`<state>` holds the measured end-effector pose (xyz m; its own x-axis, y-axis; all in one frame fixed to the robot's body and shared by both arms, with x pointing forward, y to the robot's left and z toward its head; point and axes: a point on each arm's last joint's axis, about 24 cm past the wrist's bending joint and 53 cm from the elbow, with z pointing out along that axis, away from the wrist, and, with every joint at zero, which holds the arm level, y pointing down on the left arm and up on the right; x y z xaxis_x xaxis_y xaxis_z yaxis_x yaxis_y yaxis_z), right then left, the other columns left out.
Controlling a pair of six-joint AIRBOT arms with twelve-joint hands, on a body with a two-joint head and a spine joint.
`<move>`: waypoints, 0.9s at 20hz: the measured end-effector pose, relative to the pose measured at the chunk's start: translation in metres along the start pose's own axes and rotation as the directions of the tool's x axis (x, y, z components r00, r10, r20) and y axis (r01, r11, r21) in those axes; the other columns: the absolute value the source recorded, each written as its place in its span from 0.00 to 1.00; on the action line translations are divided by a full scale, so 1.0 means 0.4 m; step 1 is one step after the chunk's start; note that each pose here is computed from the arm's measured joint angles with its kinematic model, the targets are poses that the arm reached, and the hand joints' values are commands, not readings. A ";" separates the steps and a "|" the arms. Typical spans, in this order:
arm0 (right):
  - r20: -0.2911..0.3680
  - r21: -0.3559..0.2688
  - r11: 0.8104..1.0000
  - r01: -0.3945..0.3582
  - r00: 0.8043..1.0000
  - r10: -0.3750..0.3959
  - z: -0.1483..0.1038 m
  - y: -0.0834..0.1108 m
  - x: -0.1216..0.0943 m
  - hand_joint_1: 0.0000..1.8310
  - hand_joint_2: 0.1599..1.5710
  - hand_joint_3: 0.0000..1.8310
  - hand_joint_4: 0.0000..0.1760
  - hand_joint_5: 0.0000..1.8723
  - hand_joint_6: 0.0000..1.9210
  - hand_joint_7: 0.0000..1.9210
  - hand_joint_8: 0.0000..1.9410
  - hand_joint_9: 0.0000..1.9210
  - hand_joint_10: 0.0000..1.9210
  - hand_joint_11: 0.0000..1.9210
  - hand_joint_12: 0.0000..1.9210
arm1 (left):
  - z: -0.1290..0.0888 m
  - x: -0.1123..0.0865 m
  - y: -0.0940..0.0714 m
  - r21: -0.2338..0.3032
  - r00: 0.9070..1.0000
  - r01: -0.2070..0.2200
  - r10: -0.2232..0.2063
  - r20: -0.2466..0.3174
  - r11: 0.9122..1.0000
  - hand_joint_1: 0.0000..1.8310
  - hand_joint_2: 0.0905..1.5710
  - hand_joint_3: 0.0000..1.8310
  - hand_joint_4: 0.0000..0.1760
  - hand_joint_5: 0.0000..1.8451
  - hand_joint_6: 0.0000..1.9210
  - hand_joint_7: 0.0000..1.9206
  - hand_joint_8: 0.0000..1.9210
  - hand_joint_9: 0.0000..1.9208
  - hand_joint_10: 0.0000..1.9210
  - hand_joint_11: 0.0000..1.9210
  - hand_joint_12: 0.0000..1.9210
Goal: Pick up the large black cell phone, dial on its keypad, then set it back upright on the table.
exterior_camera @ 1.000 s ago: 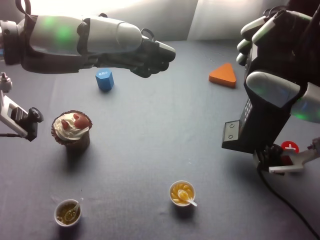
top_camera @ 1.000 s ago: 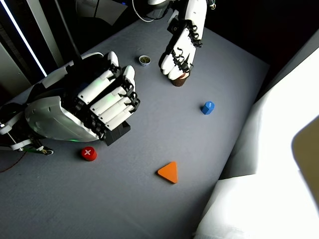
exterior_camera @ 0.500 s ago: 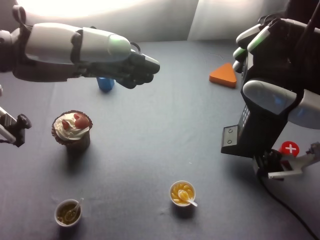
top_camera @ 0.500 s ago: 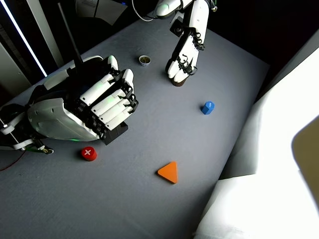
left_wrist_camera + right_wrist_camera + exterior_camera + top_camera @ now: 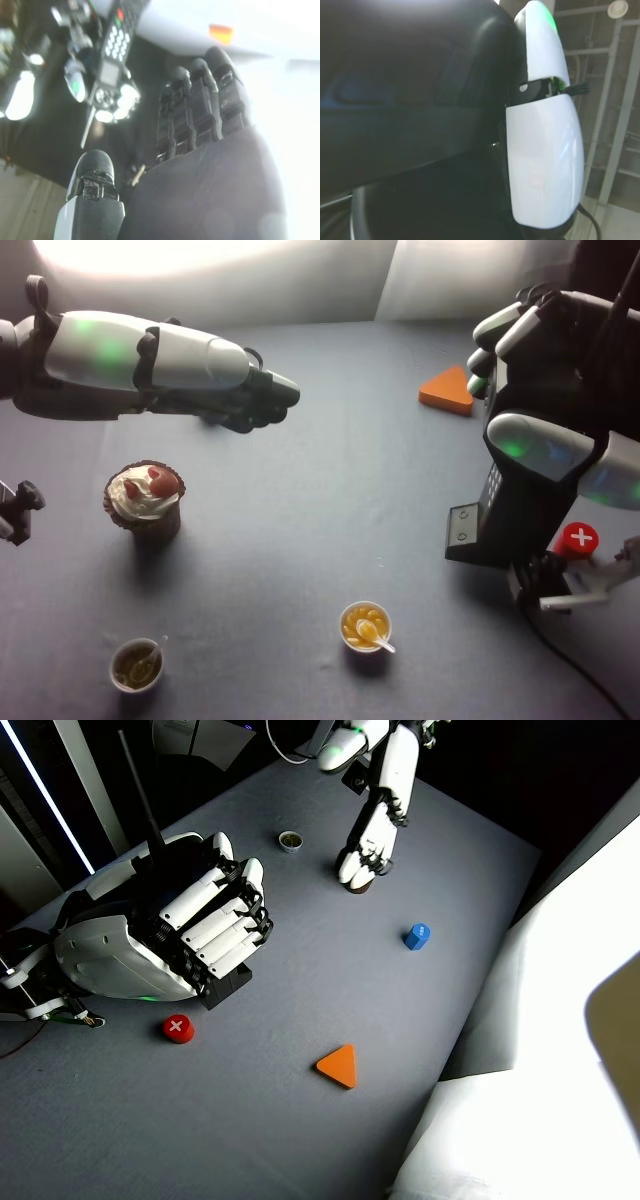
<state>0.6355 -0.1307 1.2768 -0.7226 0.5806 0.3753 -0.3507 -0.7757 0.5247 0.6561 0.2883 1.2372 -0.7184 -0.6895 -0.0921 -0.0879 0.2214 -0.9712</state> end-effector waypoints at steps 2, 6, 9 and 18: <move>0.005 0.001 1.000 -0.003 1.000 0.003 -0.002 -0.001 -0.001 0.75 0.69 0.00 0.00 0.47 0.55 0.48 0.54 0.48 0.65 0.40 0.66 | -0.003 0.000 -0.003 0.004 1.000 0.005 -0.005 0.002 1.000 0.00 0.74 0.00 0.00 0.12 0.00 0.14 0.00 0.10 0.00 0.00 0.29; 0.018 0.013 1.000 0.001 1.000 -0.001 -0.012 -0.007 -0.011 0.75 0.68 0.00 0.00 0.47 0.55 0.50 0.50 0.48 0.65 0.40 0.65 | -0.026 -0.011 0.015 -0.027 1.000 -0.005 0.006 0.018 1.000 0.00 0.74 0.00 0.00 0.13 0.00 0.14 0.00 0.10 0.00 0.00 0.31; 0.012 0.015 1.000 0.002 1.000 -0.002 -0.013 -0.010 -0.009 0.75 0.69 0.00 0.00 0.47 0.56 0.49 0.52 0.47 0.66 0.39 0.67 | -0.014 0.012 0.004 -0.007 1.000 0.011 -0.011 -0.001 1.000 0.00 0.74 0.00 0.00 0.13 0.00 0.14 0.00 0.10 0.00 0.00 0.31; 0.014 0.025 1.000 0.001 1.000 -0.002 -0.024 -0.020 -0.011 0.75 0.70 0.00 0.00 0.47 0.56 0.47 0.55 0.46 0.69 0.38 0.69 | -0.008 0.028 0.005 -0.010 1.000 0.009 -0.009 -0.017 1.000 0.00 0.74 0.00 0.00 0.13 0.00 0.14 0.00 0.10 0.00 0.00 0.29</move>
<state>0.6356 -0.1294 1.2636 -0.7135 0.5852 0.3853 -0.3366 -0.7686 0.5441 0.6458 0.2832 1.2347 -0.7288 -0.6801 -0.0793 -0.1012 0.2216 -0.9699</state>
